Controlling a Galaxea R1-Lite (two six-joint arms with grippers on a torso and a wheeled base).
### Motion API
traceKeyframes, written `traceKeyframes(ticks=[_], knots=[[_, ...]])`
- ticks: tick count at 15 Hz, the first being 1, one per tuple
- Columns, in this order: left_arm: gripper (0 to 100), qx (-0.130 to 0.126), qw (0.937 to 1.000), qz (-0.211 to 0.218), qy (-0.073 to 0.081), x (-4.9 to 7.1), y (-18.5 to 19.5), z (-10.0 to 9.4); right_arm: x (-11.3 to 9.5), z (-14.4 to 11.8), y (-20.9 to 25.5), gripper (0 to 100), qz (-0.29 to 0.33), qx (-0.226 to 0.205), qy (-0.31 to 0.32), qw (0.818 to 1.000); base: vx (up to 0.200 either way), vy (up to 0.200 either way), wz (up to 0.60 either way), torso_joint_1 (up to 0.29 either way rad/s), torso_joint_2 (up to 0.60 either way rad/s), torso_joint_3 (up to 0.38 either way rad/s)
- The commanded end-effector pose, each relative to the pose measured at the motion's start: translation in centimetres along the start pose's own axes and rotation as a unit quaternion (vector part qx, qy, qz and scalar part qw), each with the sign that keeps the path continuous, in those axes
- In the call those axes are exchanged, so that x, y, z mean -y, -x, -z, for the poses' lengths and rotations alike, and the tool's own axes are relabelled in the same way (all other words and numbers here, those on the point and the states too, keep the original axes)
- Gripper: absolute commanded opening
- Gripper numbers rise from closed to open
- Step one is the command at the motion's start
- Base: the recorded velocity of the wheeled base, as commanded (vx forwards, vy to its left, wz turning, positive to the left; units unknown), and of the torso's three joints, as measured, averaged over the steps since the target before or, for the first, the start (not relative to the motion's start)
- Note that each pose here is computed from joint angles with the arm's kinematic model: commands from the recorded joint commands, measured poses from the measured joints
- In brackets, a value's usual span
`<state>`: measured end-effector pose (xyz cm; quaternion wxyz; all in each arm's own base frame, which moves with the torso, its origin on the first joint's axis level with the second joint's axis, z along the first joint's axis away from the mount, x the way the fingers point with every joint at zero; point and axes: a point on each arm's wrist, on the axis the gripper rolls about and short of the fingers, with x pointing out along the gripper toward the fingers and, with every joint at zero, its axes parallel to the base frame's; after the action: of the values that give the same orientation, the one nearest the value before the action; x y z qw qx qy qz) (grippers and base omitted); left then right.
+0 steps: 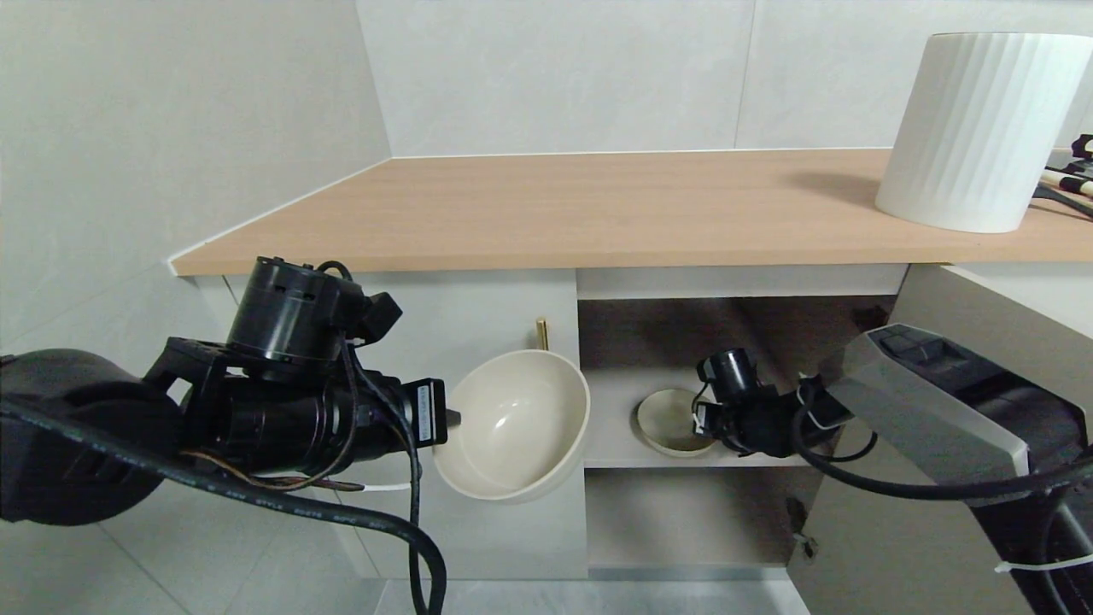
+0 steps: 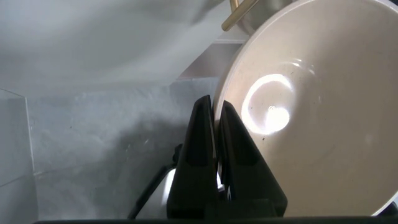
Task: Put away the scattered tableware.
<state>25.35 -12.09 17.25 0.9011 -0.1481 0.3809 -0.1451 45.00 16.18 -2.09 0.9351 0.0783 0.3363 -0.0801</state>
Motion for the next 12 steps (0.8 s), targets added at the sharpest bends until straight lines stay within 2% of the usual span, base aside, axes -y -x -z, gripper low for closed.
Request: traceKeyframes(ticks=[1,9,10,12], knots=[[0,0.000,1.0000,0.000,0.000,0.0,0.0,0.0,0.2,0.2,-0.6,0,0.004,0.000,-0.001,1.000,0.000,0.000,0.00,0.000,0.00,0.000],[0,-0.005,1.0000,-0.001,-0.001,0.1,-0.3,0.1,0.3,-0.3,-0.7,0,0.007,0.007,-0.007,1.000,0.000,0.000,0.00,0.000,0.00,0.000],[0,-0.006,1.0000,-0.001,-0.001,0.0,-0.4,0.2,0.3,-0.3,-0.7,100,0.009,0.009,-0.007,1.000,0.000,0.000,0.00,0.000,0.00,0.000],[0,-0.016,0.9998,-0.006,-0.001,-0.1,-1.2,0.3,0.3,-0.6,-0.3,100,0.008,0.011,-0.021,1.000,0.000,0.000,0.00,0.000,0.00,0.000]])
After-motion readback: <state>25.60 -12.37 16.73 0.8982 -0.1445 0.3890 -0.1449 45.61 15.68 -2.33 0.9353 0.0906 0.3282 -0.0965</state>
